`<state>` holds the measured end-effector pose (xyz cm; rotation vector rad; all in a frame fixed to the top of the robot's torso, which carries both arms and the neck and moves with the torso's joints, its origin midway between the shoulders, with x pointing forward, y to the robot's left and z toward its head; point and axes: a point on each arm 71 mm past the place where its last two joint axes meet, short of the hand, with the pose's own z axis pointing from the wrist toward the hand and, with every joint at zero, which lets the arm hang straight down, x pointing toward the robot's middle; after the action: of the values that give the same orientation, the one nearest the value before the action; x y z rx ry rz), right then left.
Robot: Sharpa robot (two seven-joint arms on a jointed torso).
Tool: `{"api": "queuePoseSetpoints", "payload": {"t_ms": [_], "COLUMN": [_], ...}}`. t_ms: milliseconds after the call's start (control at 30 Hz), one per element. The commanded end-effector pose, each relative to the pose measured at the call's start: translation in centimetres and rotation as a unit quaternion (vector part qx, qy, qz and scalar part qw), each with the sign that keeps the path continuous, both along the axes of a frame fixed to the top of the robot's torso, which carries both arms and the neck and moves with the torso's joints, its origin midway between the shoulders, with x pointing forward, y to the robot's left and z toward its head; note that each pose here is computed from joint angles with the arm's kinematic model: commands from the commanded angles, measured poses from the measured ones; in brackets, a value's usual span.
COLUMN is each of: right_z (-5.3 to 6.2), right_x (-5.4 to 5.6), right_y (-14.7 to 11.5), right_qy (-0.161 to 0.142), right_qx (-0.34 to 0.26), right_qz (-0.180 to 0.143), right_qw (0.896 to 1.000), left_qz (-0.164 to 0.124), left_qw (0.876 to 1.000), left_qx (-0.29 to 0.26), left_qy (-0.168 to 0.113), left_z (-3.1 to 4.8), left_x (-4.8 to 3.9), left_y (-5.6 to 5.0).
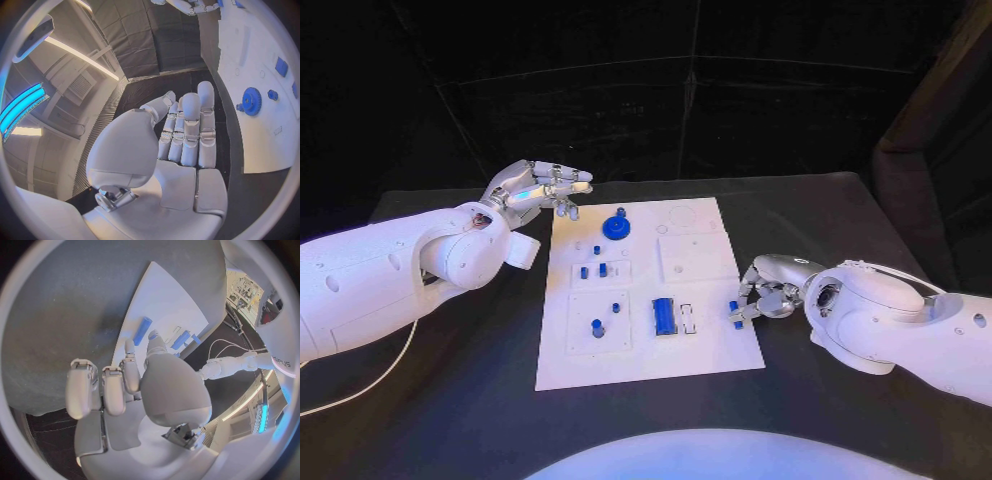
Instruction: Assemble the parts on the task board
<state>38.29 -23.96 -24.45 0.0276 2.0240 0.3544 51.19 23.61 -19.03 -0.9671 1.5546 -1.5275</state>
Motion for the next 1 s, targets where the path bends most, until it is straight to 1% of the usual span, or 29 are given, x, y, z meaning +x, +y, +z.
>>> {"api": "queuePoseSetpoints", "payload": {"t_ms": [33,167,267,467,633,733,833,1000], "right_z": [-0.1,-0.4,-0.6,-0.6,-0.7,-0.8,-0.7,-0.5], "right_x": [0.1,0.1,0.2,0.4,0.4,0.3,0.3,0.0], "right_y": [0.3,0.5,0.7,1.3,1.7,1.8,1.8,1.7], "right_qy": [-0.004,0.006,0.008,-0.005,-0.010,-0.011,-0.011,0.007], "right_qx": [-0.023,-0.048,-0.068,-0.095,-0.103,-0.098,-0.081,-0.020], "right_qz": [0.012,0.023,0.031,0.043,0.047,0.045,0.036,0.005], "right_qw": [1.000,0.999,0.997,0.995,0.994,0.994,0.996,1.000], "left_qz": [-0.004,-0.004,-0.004,-0.003,-0.002,-0.001,-0.001,-0.001], "left_qw": [1.000,1.000,1.000,1.000,1.000,1.000,1.000,1.000], "left_qx": [-0.006,-0.005,-0.005,-0.005,-0.005,-0.005,-0.004,-0.004], "left_qy": [-0.003,-0.003,-0.003,-0.003,-0.003,-0.003,-0.003,-0.002], "left_z": [0.14,0.13,0.13,0.13,0.13,0.14,0.14,0.13], "left_x": [-0.02,-0.04,-0.05,-0.06,-0.08,-0.09,-0.10,-0.10], "left_y": [-0.1,-0.1,0.0,0.1,0.2,0.3,0.4,0.4]}}
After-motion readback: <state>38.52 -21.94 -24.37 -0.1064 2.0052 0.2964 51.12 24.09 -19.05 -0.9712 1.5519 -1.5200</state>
